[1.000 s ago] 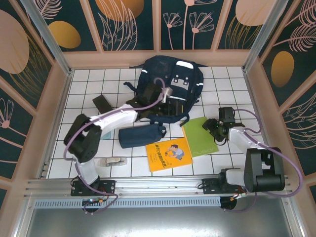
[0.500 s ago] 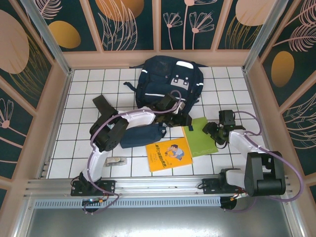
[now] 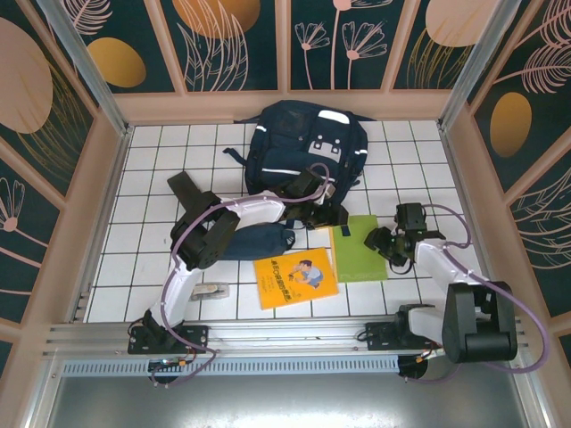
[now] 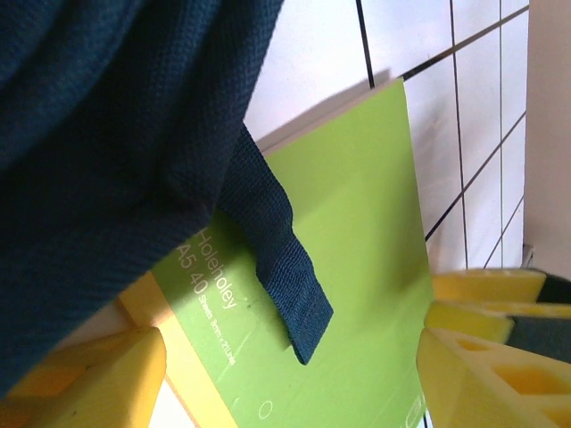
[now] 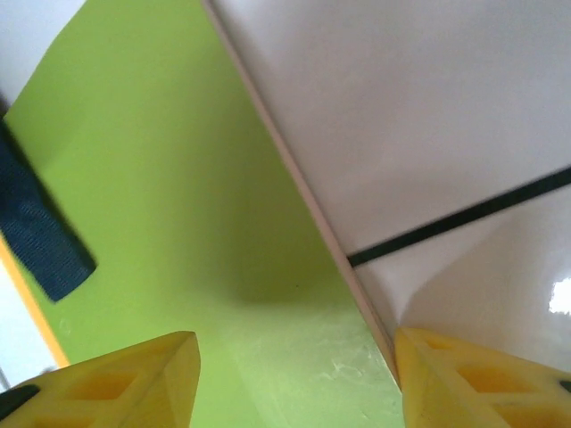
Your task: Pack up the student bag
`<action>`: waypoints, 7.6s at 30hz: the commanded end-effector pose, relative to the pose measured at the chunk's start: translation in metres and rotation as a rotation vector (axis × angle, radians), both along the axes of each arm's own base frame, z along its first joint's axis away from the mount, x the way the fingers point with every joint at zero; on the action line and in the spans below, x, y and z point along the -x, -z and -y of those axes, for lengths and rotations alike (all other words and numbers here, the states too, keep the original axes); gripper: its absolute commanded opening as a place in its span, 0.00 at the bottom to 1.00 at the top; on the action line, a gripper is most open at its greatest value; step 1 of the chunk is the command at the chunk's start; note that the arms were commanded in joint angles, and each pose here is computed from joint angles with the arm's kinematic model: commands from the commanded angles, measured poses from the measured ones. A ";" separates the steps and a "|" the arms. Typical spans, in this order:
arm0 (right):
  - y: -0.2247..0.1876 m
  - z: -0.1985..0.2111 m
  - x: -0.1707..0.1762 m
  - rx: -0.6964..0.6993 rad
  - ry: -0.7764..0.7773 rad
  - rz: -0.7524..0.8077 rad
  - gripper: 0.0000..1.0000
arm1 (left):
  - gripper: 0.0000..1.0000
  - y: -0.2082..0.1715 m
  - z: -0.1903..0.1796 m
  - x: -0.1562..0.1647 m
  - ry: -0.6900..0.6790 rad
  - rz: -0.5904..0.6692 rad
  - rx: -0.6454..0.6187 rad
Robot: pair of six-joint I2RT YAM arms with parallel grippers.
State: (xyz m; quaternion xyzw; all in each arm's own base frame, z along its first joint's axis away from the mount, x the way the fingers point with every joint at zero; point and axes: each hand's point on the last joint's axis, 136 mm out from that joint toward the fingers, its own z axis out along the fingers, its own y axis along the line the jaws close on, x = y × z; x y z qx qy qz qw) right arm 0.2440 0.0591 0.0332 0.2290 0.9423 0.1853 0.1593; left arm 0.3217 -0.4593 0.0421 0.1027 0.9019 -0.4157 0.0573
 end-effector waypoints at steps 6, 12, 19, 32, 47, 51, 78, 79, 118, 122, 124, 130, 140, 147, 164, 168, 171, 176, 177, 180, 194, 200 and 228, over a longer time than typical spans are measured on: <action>-0.035 -0.038 -0.006 -0.174 -0.127 0.097 0.53 | 0.76 0.050 -0.006 -0.006 -0.067 -0.026 -0.080; -0.040 -0.038 -0.009 -0.172 -0.130 0.125 0.47 | 0.76 0.053 -0.007 -0.007 -0.076 -0.027 -0.087; -0.037 -0.038 -0.012 -0.177 -0.124 0.126 0.25 | 0.76 0.052 -0.007 -0.008 -0.080 -0.022 -0.085; -0.070 -0.012 -0.028 -0.064 -0.069 0.163 0.00 | 0.79 -0.008 -0.001 -0.021 -0.065 0.057 -0.013; -0.217 -0.023 -0.070 -0.240 -0.143 0.494 0.00 | 0.88 -0.149 -0.023 -0.073 -0.131 0.125 0.499; -0.244 -0.033 -0.073 -0.310 -0.186 0.569 0.00 | 0.88 -0.161 -0.019 -0.065 -0.115 0.050 0.631; -0.221 -0.057 -0.081 -0.548 -0.235 0.616 0.00 | 0.68 -0.176 -0.015 -0.044 -0.087 -0.020 0.824; -0.216 -0.056 -0.082 -0.538 -0.227 0.605 0.00 | 0.60 -0.179 -0.016 -0.043 -0.082 -0.016 0.842; -0.200 -0.132 -0.106 -0.717 0.036 0.743 0.97 | 0.00 -0.220 -0.056 -0.108 -0.488 0.145 0.941; -0.208 -0.134 -0.118 -0.723 0.045 0.772 0.79 | 0.00 -0.217 -0.056 -0.103 -0.484 0.129 0.934; -0.211 -0.128 -0.121 -0.699 0.067 0.795 0.57 | 0.00 -0.214 -0.056 -0.101 -0.480 0.119 0.930; -0.217 -0.104 -0.126 -0.562 0.112 0.823 0.00 | 0.47 -0.201 -0.042 -0.090 -0.345 0.108 0.826; -0.197 -0.019 -0.119 -0.308 0.134 0.724 0.00 | 0.71 -0.090 -0.092 -0.110 -0.090 0.449 -0.144; -0.177 0.008 -0.106 -0.278 0.129 0.658 0.00 | 0.71 -0.060 -0.094 -0.132 0.123 0.615 -0.395; -0.164 0.011 -0.097 -0.284 0.113 0.616 0.00 | 0.77 0.013 -0.073 -0.099 0.457 0.546 -0.464; -0.161 0.012 -0.095 -0.278 0.115 0.607 0.00 | 0.81 -0.018 -0.067 -0.078 0.468 0.514 -0.357; -0.156 0.011 -0.094 -0.281 0.119 0.600 0.00 | 0.81 -0.049 -0.061 -0.072 0.454 0.547 -0.284; -0.154 0.009 -0.094 -0.296 0.116 0.595 0.00 | 0.81 -0.057 -0.058 -0.072 0.448 0.561 -0.276; -0.155 0.009 -0.094 -0.298 0.115 0.596 0.00 | 0.81 -0.050 -0.060 -0.071 0.456 0.546 -0.290; -0.155 0.009 -0.092 -0.294 0.115 0.597 0.00 | 0.81 -0.018 -0.067 -0.062 0.500 0.510 -0.380; -0.159 0.010 -0.092 -0.286 0.110 0.605 0.00 | 0.60 0.053 -0.084 -0.092 0.447 0.548 -0.606; -0.171 0.014 -0.088 -0.263 0.105 0.619 0.00 | 0.00 -0.007 -0.039 -0.109 0.354 0.586 -0.396; -0.180 -0.077 -0.092 -0.603 -0.048 0.612 0.00 | 0.00 -0.265 -0.025 -0.182 -0.120 0.471 0.405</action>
